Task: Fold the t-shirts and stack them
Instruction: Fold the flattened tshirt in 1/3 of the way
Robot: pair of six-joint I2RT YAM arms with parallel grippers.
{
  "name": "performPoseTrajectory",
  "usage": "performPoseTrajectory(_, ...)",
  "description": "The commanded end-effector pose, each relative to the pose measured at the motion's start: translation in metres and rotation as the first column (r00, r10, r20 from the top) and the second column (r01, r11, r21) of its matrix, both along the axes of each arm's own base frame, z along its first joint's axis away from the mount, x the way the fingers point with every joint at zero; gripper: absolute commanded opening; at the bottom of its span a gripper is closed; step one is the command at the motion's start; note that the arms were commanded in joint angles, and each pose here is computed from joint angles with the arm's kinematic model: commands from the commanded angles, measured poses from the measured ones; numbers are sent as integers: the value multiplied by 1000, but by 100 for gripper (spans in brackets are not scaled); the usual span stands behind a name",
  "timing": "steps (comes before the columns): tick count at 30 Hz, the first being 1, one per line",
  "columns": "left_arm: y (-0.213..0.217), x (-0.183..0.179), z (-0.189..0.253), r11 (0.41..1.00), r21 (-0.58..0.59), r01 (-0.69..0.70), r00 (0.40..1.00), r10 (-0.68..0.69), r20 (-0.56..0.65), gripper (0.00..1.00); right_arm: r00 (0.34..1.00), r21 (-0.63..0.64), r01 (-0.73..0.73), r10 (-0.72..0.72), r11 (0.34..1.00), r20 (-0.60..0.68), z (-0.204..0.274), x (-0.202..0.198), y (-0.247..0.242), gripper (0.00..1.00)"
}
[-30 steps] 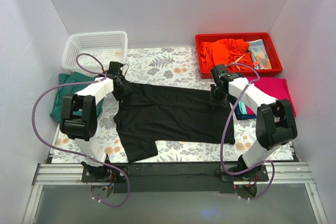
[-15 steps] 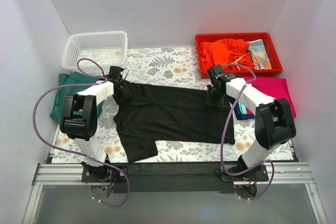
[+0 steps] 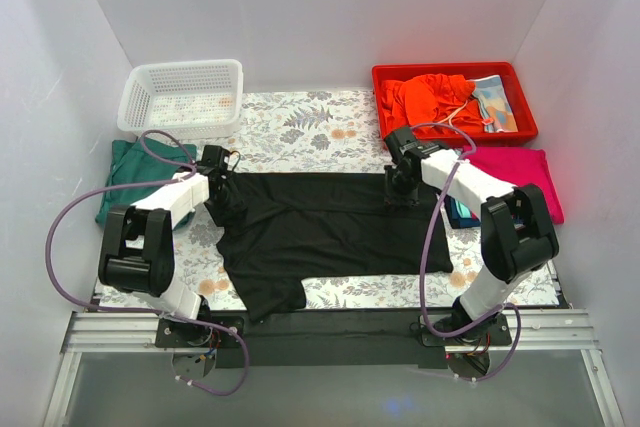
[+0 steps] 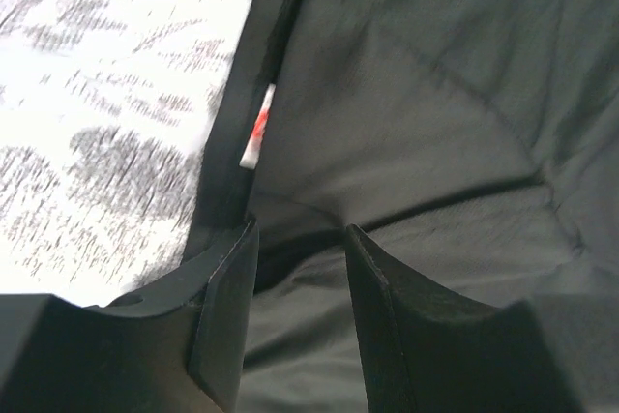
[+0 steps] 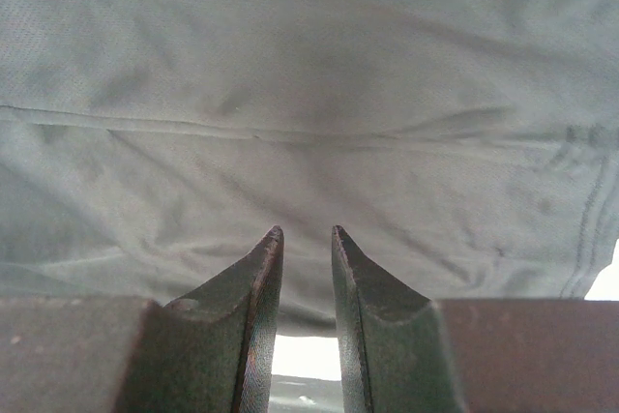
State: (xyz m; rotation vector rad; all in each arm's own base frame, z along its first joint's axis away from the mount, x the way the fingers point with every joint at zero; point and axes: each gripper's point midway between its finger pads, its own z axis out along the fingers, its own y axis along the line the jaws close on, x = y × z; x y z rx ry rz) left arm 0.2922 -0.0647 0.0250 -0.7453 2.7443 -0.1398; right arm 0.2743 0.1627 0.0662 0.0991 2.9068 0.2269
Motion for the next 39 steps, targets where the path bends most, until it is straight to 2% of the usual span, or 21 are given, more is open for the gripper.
performPoseTrajectory(1,9,-8,22,999,32,-13,999,12,39,40,994,14,-100,99,995,38,5,13,27,33)
performPoseTrajectory(4,7,3,38,1000,29,-3,997,0,78,40,979,-17,-191,192,981,69,11,23,54,33)
performPoseTrajectory(7,-12,6,59,997,-71,37,992,-29,120,39,958,7,-268,266,963,109,21,39,94,33)
performPoseTrajectory(8,-11,8,71,997,-70,38,985,-25,171,39,948,27,-310,307,950,87,13,37,112,33)
performPoseTrajectory(9,-8,10,73,998,-58,33,982,-21,189,39,934,72,-341,330,937,136,29,50,135,33)
performPoseTrajectory(11,10,16,76,999,32,-10,977,3,214,40,912,89,-404,393,910,120,17,52,162,33)
performPoseTrajectory(12,13,26,80,999,50,-19,976,7,218,40,894,112,-433,409,895,183,37,66,183,33)
performPoseTrajectory(13,17,28,77,997,60,-45,978,32,204,40,884,104,-458,439,883,164,22,69,192,33)
performPoseTrajectory(19,6,70,68,997,-40,-72,983,78,167,39,818,223,-572,529,789,224,27,74,262,33)
performPoseTrajectory(25,0,67,45,995,-84,-59,992,68,111,39,724,272,-690,639,671,258,15,45,300,29)
performPoseTrajectory(30,-1,57,19,992,-111,-64,996,71,56,39,686,295,-728,664,619,298,14,30,321,29)
performPoseTrajectory(36,4,53,5,992,-111,-65,997,68,27,38,684,313,-729,656,608,319,-1,30,332,29)
performPoseTrajectory(39,9,54,2,992,-106,-73,997,75,21,38,690,295,-724,652,624,315,-8,34,332,31)
